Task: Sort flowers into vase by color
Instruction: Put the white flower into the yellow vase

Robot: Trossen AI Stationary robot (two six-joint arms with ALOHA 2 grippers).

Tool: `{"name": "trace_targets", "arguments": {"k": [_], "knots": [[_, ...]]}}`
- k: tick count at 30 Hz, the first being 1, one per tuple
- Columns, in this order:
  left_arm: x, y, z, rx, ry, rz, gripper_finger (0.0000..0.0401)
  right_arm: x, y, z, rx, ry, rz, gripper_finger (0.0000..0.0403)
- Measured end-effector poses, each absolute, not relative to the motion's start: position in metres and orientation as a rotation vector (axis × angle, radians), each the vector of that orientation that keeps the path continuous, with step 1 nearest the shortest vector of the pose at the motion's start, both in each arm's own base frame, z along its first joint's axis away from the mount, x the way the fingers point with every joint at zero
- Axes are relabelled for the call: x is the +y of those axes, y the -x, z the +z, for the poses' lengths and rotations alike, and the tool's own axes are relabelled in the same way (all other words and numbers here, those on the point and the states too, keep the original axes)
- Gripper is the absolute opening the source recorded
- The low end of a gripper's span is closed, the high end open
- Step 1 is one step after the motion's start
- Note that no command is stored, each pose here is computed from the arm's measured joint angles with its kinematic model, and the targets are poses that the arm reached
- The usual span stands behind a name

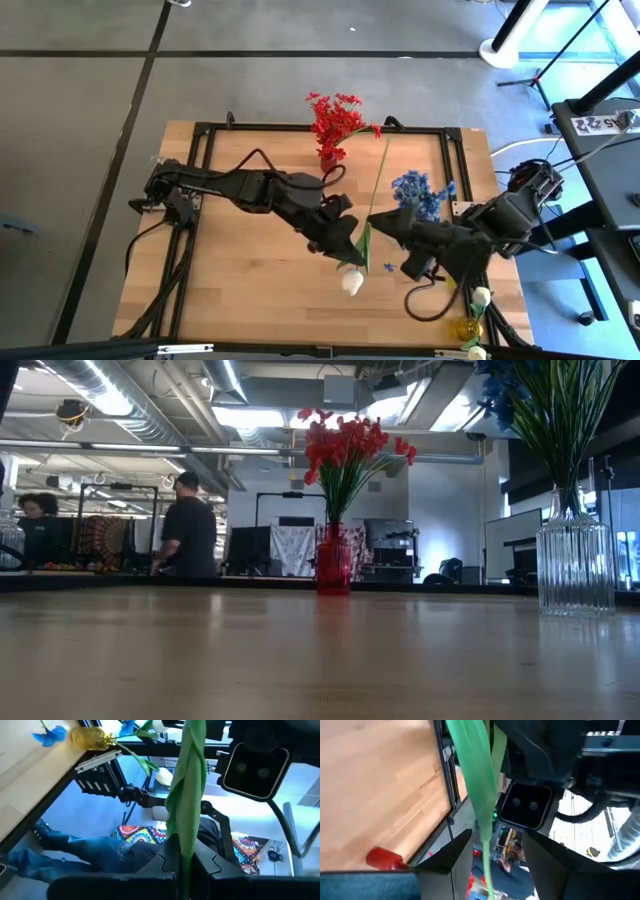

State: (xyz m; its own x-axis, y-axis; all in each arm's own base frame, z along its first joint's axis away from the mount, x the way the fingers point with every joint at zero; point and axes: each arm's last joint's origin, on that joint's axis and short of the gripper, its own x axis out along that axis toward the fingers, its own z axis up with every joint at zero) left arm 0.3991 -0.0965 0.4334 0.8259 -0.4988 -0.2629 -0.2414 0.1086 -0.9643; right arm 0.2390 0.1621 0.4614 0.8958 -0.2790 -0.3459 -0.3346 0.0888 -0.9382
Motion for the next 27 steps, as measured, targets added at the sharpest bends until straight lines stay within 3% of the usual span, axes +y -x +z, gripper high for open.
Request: {"name": "trace_targets", "arguments": {"k": [8,16,23,27], "knots": [[-0.098,-0.399,0.433,0.619,1.477,-0.201,0.0010,0.165,-0.258,0.451,0.536,1.522,0.049,0.0156],[-0.099,-0.399,0.434,0.563,1.366,-0.202,0.0026,0.176,-0.262,0.448,0.510,1.517,0.038,0.0015],[-0.094,-0.392,0.445,0.469,1.186,-0.240,0.0099,0.178,-0.258,0.454,0.468,1.486,0.028,0.0009],[-0.093,-0.371,0.466,0.408,1.020,-0.321,0.0122,0.171,-0.242,0.470,0.406,1.407,-0.002,0.0010]]}}
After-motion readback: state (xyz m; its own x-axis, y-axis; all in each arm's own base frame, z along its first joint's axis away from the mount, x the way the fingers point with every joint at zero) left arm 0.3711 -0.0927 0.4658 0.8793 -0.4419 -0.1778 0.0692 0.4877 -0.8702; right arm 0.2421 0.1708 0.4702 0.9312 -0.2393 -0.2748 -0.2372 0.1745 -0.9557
